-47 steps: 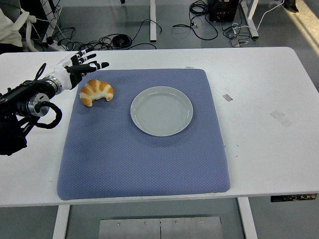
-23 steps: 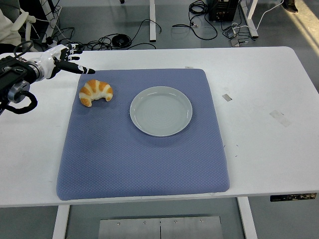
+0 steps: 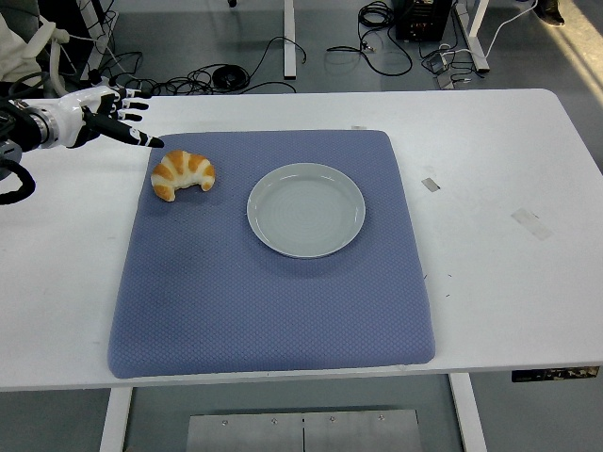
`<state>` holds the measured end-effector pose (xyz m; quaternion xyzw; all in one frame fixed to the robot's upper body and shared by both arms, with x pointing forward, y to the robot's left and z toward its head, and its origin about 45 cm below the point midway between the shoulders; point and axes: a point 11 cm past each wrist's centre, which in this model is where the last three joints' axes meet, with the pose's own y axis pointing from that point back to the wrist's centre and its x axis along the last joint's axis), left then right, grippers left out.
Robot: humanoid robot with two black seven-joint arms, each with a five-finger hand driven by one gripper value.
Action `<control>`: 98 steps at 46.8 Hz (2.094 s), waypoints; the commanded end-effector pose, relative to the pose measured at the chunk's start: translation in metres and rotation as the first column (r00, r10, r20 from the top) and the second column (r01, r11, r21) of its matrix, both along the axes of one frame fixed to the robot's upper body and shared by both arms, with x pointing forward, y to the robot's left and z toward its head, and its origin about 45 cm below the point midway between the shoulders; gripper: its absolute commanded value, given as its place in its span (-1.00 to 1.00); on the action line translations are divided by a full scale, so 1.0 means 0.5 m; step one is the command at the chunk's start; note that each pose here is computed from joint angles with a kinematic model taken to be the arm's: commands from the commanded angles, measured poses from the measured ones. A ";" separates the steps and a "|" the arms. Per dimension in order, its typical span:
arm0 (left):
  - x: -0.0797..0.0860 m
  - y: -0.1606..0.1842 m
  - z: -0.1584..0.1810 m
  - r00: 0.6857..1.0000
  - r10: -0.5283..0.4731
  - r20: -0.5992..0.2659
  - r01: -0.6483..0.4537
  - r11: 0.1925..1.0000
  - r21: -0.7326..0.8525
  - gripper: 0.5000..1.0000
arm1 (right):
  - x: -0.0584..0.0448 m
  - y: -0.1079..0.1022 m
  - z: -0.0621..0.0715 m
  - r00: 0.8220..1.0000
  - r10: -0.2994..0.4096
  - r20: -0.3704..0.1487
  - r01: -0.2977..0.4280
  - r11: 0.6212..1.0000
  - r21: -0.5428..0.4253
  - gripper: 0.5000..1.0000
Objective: Place the bread on the plate
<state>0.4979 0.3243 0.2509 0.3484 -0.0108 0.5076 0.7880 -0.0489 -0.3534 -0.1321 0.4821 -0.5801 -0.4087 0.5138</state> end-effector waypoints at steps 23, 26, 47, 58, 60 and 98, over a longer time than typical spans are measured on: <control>-0.014 -0.030 -0.027 0.997 -0.067 -0.048 0.072 0.992 0.104 0.73 | 0.000 0.000 0.000 1.000 -0.001 0.001 0.001 1.000 0.000 1.00; -0.015 -0.031 -0.028 0.996 -0.068 -0.049 0.073 0.992 0.101 0.54 | 0.000 0.000 0.000 1.000 -0.001 0.001 0.001 1.000 0.000 1.00; -0.018 -0.019 -0.040 0.997 -0.058 -0.052 0.064 0.988 0.141 -0.11 | 0.000 0.000 0.000 1.000 0.000 0.000 0.000 1.000 0.000 1.00; -0.014 -0.013 -0.034 0.999 -0.040 -0.032 0.044 0.988 0.147 -0.85 | 0.000 -0.001 0.000 1.000 0.000 0.000 0.000 1.000 -0.002 1.00; -0.012 -0.013 -0.032 0.999 -0.034 -0.025 0.037 0.988 0.151 -0.93 | 0.000 0.000 0.000 1.000 0.000 0.000 0.000 1.000 0.000 1.00; 0.029 -0.194 0.036 0.985 -0.153 0.076 0.148 0.987 0.064 -0.94 | 0.000 0.000 0.000 1.000 0.000 0.000 0.000 1.000 0.000 1.00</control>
